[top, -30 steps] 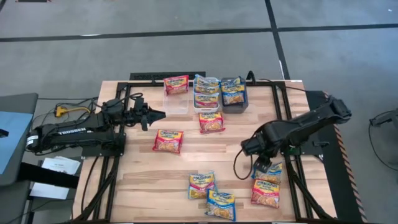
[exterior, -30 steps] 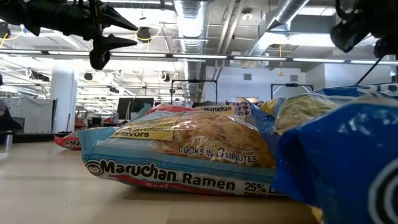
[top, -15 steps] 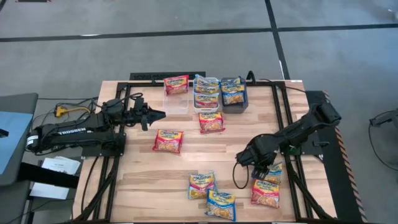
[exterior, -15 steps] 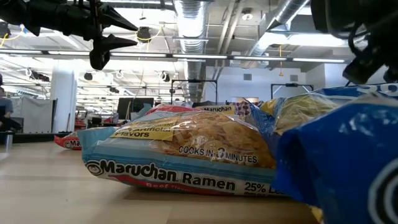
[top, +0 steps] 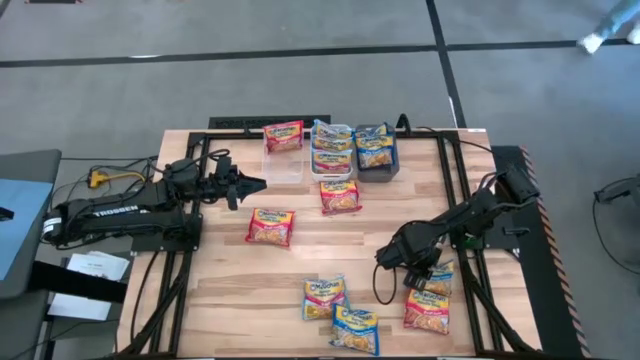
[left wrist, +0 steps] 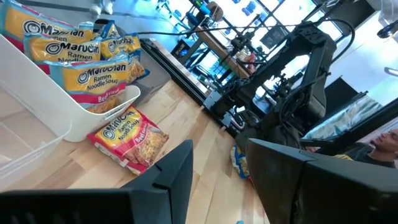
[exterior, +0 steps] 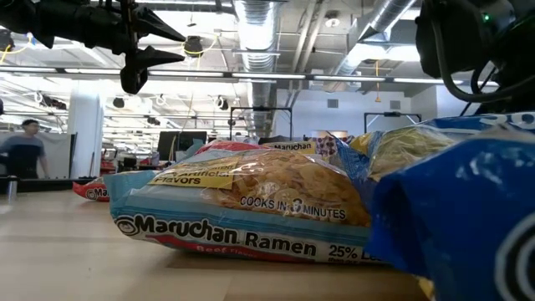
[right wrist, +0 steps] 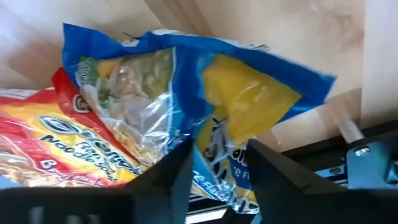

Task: Sort Maruchan noodles
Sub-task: Put the blue noodle pack into the black bin, then put the red noodle pack into the transparent bin

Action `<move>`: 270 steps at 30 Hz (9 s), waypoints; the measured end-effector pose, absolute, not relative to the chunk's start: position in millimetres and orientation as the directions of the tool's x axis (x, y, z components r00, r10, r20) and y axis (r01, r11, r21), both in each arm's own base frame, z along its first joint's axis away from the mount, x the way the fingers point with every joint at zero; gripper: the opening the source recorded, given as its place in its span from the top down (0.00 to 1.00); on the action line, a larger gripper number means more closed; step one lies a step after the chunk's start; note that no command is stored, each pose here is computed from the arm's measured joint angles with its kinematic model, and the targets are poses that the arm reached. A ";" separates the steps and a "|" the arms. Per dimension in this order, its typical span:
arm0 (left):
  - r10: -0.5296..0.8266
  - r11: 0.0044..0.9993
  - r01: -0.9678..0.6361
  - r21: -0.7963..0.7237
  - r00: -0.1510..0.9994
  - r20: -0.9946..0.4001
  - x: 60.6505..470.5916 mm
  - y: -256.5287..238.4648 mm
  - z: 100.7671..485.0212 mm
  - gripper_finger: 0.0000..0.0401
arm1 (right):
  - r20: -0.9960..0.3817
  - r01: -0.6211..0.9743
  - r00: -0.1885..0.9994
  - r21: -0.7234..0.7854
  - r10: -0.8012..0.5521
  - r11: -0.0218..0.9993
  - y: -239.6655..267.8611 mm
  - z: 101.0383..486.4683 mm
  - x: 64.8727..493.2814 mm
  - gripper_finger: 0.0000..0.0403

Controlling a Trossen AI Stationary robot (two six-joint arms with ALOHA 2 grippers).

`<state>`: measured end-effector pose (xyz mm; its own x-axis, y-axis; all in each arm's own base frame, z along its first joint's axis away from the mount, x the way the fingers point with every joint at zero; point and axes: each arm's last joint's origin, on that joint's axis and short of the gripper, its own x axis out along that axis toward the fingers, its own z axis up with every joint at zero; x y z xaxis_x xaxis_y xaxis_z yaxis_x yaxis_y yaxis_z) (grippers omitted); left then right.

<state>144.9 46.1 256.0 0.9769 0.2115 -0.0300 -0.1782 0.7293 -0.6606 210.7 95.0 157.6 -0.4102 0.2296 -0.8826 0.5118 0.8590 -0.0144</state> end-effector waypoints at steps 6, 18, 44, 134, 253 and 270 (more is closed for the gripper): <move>0.212 0.730 -0.178 -0.660 0.977 -0.030 144.9 46.1 256.0 0.66 | -0.883 0.528 -0.411 -0.025 0.229 0.849 95.0 157.8 210.6 0.90; 0.212 0.730 -0.179 -0.660 0.977 -0.030 144.9 46.1 256.0 0.66 | -0.868 0.539 -0.467 -0.125 0.172 0.833 91.5 179.9 214.3 0.99; 0.287 0.713 -0.234 -0.662 0.958 -0.029 144.3 48.2 256.1 0.66 | -0.914 0.466 -0.222 -0.407 -0.341 0.786 -0.3 272.4 262.4 0.99; 0.245 0.693 -0.214 -0.689 0.968 -0.053 144.5 47.0 253.8 0.66 | -0.904 0.249 -0.221 -0.415 -0.365 0.875 -164.6 233.2 306.9 0.64; -0.084 0.994 -0.020 -0.107 0.491 -0.867 228.2 21.0 216.8 0.58 | -0.787 0.671 0.538 0.183 -0.302 0.718 89.6 443.3 305.0 0.63; -0.033 0.995 -0.058 -0.083 0.588 -0.808 225.2 21.8 181.7 0.58 | -0.786 0.668 0.537 0.174 -0.306 0.724 88.7 443.3 305.3 0.63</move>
